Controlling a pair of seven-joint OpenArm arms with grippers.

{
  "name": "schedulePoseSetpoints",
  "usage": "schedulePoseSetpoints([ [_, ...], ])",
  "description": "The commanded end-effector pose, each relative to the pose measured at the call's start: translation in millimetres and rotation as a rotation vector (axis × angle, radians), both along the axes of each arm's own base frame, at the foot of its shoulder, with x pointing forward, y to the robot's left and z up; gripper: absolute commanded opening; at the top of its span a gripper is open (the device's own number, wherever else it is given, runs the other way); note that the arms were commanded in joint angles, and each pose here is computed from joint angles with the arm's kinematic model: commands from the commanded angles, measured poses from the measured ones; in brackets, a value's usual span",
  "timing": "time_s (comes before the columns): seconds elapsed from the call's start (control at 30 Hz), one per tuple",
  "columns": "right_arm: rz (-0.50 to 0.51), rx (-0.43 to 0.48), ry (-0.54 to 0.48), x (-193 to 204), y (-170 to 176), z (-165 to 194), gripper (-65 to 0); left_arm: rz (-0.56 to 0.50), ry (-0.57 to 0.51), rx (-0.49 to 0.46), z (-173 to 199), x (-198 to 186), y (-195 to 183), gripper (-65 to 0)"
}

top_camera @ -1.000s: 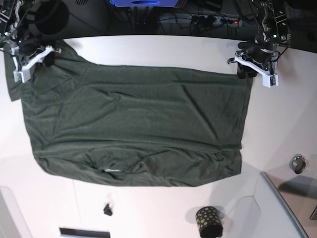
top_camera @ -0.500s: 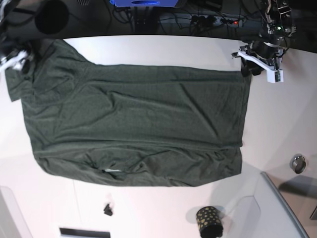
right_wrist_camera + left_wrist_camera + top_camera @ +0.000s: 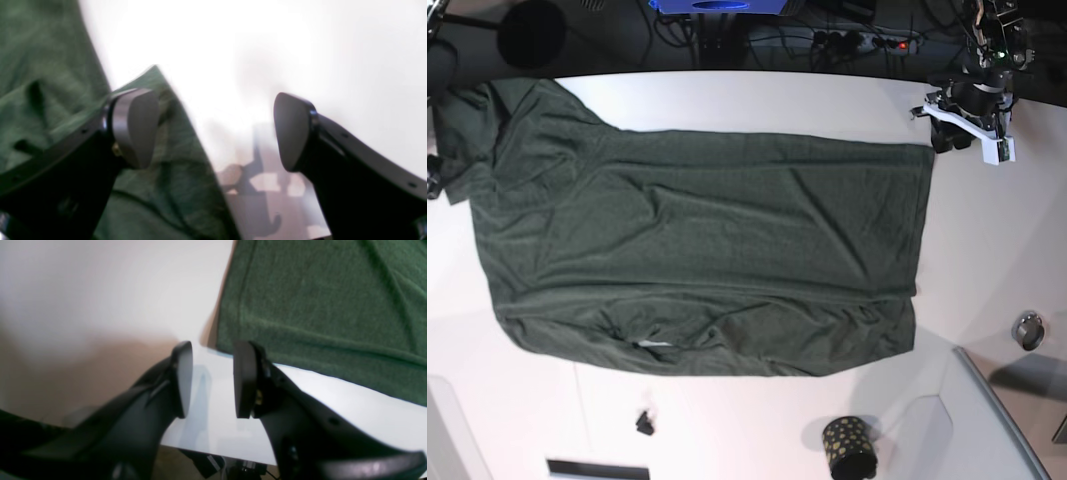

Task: Layout the t-shirt on the table in an organized manner, then fold the t-shirt properly
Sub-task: 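Release the shirt with both grippers and hold them open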

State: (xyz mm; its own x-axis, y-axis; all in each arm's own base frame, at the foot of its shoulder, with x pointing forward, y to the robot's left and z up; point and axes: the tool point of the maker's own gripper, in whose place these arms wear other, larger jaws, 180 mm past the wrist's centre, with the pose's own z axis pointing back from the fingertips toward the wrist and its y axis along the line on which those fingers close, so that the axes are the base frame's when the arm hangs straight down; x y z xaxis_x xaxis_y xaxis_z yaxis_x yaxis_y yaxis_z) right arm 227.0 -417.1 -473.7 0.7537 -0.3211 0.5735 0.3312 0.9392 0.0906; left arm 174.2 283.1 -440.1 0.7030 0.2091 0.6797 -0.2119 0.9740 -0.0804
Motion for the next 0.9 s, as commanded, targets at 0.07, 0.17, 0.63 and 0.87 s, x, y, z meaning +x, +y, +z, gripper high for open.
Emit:
schedulePoseSetpoints([
  [0.07,0.026,-0.014,-0.009,9,-5,6,-14.3,0.000,-0.038,0.012,9,6,4,-44.3],
  [0.17,0.046,-0.008,0.004,8,3,1,-14.3,0.000,-0.038,0.011,9,6,4,-44.3],
  [0.63,0.048,0.003,0.036,-3,5,-7,-54.8,0.019,-0.007,-0.003,-4,-1,7,-44.3],
  [0.87,0.049,0.002,0.038,-4,5,-7,-62.7,0.018,-0.008,-0.001,-3,0,7,-44.3],
])
